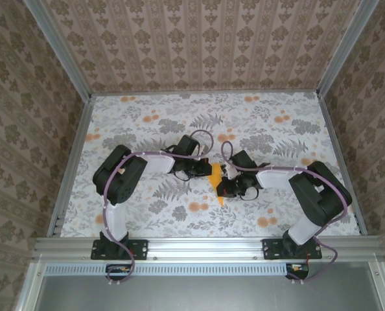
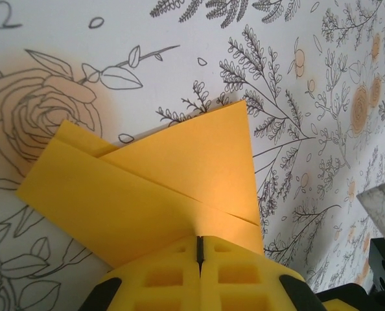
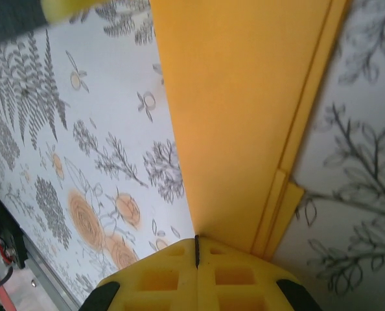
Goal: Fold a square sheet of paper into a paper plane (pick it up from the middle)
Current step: Fold the wing for the fifth time at the center of the table.
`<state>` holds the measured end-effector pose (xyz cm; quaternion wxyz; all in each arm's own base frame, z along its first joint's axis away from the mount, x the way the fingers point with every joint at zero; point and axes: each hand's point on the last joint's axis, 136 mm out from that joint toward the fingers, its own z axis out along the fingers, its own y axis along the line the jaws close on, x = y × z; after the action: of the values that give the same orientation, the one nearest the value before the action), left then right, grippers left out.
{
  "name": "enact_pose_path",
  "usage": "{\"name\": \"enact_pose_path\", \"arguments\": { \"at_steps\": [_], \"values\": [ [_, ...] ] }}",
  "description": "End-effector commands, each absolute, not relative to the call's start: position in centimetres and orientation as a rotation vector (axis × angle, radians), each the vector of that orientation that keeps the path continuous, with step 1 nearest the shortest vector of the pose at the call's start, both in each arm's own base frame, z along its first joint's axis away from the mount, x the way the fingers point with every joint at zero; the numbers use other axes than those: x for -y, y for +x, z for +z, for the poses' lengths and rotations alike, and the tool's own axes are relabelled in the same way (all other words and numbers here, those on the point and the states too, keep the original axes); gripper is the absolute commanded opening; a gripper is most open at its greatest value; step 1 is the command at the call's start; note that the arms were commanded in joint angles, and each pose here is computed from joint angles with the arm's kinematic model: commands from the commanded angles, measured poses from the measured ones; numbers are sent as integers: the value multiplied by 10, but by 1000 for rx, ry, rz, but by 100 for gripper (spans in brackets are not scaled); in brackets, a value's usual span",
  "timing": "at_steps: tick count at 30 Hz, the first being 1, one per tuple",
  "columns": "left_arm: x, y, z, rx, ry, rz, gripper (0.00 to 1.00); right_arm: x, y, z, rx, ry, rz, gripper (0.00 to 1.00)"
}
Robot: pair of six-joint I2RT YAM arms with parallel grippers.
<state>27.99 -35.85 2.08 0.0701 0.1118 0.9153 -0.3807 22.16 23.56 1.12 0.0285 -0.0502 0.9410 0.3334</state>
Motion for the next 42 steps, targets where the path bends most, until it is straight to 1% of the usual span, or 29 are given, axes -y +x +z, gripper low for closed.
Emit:
{"name": "enact_pose_path", "arguments": {
  "at_steps": [1, 9, 13, 15, 18, 20, 22, 24, 25, 28, 30, 31, 34, 37, 42],
  "values": [
    [332, 277, -24, -2901, 235, -938, 3, -215, 163, -7, -3121, -152, 1013, 0],
    [336, 284, -20, -2895, 239, -941, 4, -205, 149, -1, -3124, -150, 1002, 0],
    [342, 291, -10, -2876, 258, -950, 4, -204, 157, 6, -3090, -146, 962, 0],
    [347, 295, 1, -2854, 276, -964, 5, -203, 170, 15, -3035, -134, 925, 1],
    [355, 303, 29, -2801, 307, -983, 10, -200, 199, 37, -2909, -77, 857, 9],
    [357, 305, 46, -2781, 320, -969, 14, -195, 219, 51, -2827, -36, 801, 21],
    [355, 305, 61, -2772, 324, -919, 21, -187, 238, 64, -2748, 18, 722, 33],
    [347, 302, 67, -2790, 314, -814, 30, -177, 254, 72, -2694, 71, 654, 44],
    [343, 300, 69, -2804, 318, -747, 32, -172, 261, 76, -2670, 95, 624, 50],
    [328, 292, 71, -2852, 326, -497, 43, -158, 277, 79, -2630, 162, 558, 62],
    [322, 286, 71, -2864, 345, -355, 46, -148, 285, 77, -2617, 209, 533, 67],
    [322, 283, 72, -2864, 357, -297, 49, -143, 288, 75, -2614, 231, 520, 69],
    [326, 274, 69, -2876, 378, -194, 56, -127, 293, 68, -2608, 298, 476, 74],
    [336, 270, 65, -2890, 385, -160, 59, -112, 293, 60, -2596, 373, 462, 77],
    [352, 270, 58, -2916, 395, -116, 62, -94, 293, 52, -2583, 453, 452, 78]
  ]
}}
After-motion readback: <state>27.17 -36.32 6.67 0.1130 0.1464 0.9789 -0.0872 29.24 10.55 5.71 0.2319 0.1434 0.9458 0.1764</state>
